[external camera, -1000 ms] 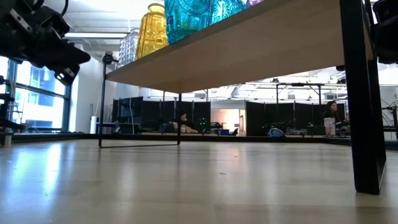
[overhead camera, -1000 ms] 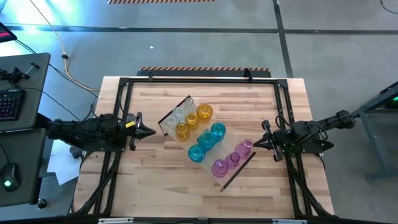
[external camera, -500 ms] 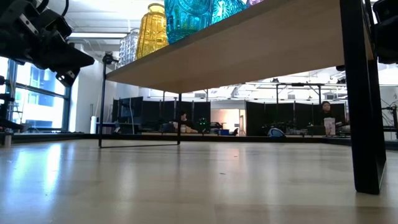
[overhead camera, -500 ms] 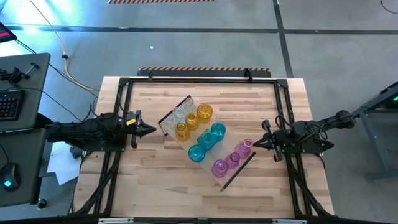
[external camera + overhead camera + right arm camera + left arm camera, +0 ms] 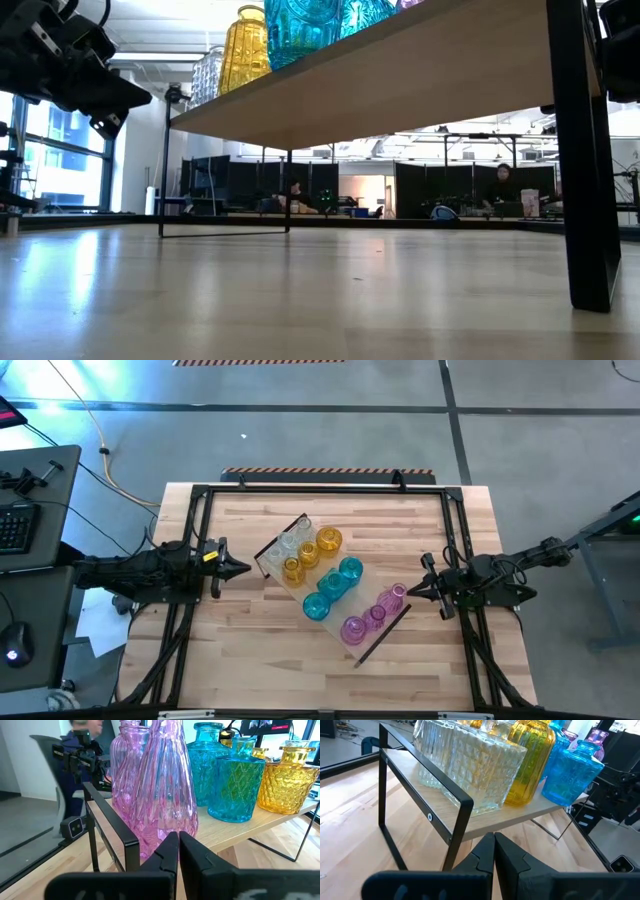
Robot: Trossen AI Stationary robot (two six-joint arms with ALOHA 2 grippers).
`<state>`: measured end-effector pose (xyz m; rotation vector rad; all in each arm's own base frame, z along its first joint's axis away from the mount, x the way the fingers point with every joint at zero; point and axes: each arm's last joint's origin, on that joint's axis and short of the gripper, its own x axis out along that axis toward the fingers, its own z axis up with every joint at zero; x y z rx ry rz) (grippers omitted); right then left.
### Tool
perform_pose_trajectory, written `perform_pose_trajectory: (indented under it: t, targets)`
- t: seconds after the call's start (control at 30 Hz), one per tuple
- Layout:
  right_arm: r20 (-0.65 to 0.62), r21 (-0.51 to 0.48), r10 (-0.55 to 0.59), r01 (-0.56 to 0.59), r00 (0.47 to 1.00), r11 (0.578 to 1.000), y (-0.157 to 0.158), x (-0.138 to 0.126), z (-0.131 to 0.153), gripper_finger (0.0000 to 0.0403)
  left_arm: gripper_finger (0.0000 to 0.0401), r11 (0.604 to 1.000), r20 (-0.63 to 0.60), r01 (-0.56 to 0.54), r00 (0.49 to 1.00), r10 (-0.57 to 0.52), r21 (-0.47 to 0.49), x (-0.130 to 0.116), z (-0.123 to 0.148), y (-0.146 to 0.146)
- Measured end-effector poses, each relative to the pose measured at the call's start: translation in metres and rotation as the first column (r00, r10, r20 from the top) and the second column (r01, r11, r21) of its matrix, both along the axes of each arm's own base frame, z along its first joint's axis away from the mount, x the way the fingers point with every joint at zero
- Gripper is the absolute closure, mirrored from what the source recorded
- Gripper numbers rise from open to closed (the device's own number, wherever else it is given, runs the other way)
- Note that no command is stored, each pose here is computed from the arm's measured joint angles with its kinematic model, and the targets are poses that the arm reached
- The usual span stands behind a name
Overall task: Sort vases onto shelf
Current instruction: Return to Home Position
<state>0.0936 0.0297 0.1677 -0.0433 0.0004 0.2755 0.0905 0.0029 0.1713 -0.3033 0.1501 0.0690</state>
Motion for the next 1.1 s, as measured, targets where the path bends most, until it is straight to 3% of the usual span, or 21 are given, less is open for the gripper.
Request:
perform_pose_trajectory:
  t: [1.1]
  targets:
    - [0.000,0.000,0.000,0.000,1.000,1.000,0.0000,0.0000,0.0000,0.0402,0.0398,1.000,0.000,0.000,1.000,0.000,0.000,0.0000,0.0000,0.0000]
